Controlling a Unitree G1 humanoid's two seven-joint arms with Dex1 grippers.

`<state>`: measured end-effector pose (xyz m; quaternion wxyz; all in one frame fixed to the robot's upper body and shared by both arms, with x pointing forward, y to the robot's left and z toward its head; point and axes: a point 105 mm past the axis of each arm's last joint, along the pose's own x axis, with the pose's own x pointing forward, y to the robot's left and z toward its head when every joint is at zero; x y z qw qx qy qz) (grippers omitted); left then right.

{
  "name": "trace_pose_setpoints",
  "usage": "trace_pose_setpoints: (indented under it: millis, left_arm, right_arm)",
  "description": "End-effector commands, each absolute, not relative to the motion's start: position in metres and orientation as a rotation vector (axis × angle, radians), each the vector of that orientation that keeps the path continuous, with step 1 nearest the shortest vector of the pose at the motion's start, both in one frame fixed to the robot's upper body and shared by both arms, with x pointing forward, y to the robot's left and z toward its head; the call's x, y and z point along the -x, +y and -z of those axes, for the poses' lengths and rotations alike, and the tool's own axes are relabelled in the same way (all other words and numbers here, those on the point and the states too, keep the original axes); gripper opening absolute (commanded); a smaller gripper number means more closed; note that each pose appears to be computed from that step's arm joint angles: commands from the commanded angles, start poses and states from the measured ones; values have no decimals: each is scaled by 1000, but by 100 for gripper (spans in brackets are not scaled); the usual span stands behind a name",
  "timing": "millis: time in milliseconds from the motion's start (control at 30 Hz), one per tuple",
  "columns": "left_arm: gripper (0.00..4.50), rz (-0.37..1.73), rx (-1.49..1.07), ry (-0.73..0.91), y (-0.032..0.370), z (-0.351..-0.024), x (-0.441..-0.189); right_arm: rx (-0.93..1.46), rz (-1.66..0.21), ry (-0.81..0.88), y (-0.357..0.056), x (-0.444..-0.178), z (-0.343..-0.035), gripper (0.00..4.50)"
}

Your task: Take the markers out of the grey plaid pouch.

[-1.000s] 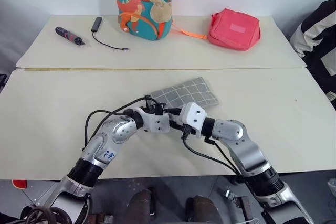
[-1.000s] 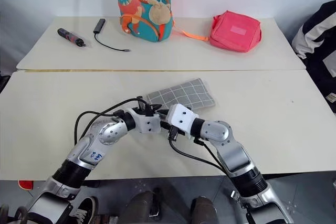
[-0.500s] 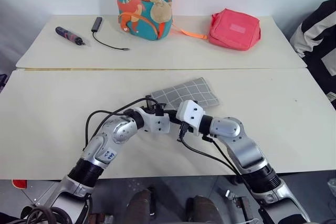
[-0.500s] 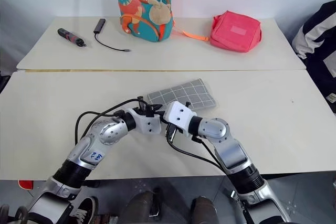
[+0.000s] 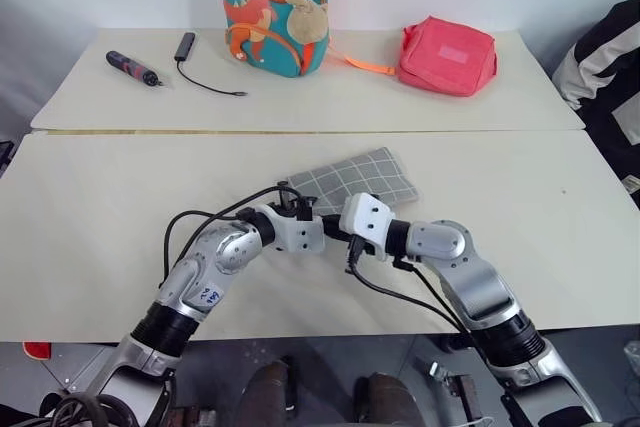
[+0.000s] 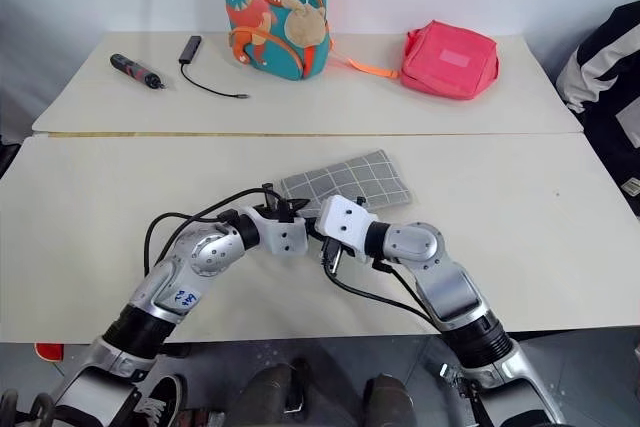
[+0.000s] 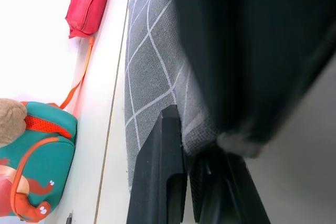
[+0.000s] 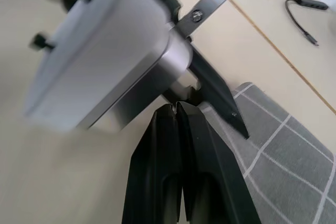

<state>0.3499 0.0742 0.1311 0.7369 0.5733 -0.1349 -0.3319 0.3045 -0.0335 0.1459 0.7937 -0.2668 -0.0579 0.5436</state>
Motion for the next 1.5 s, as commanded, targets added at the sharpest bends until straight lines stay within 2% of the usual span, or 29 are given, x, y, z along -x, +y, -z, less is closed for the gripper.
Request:
trace_pose_setpoints:
  millis: [33,200,400,500,767,900,1000,1233,1367,1500]
  left_arm:
    - [0,698,-1212,-291,79,-135,-353]
    - [0,678,-1155,-283,83,-139,-355]
    - [0,664,-1067,-283,89,-146,-355]
    - [0,652,-901,-277,91,-155,-355]
    - [0,741,-692,-252,103,-164,-345]
    - [0,867,-684,-195,115,-153,-331]
    - [0,884,-706,-171,125,-151,-329]
    - [0,785,-965,-182,154,-153,-343]
    - [0,754,-907,-223,151,-162,-348]
    - [0,774,-884,-220,145,-156,-347]
  right_arm:
    - [581,-1191,-163,-36,-298,-156,4]
    - [590,-1194,-142,-47,-296,-153,4]
    - [664,-1142,-97,-70,-306,-143,4]
    - [694,-1094,-100,-78,-316,-143,4]
    - [767,-1022,-135,-90,-333,-148,4]
    - [776,-982,-184,-96,-340,-161,4]
    - [760,-972,-201,-97,-342,-166,4]
    - [726,-987,-178,-104,-341,-166,4]
    - [677,-987,-177,-105,-339,-168,4]
    - [671,-1023,-169,-97,-333,-160,4]
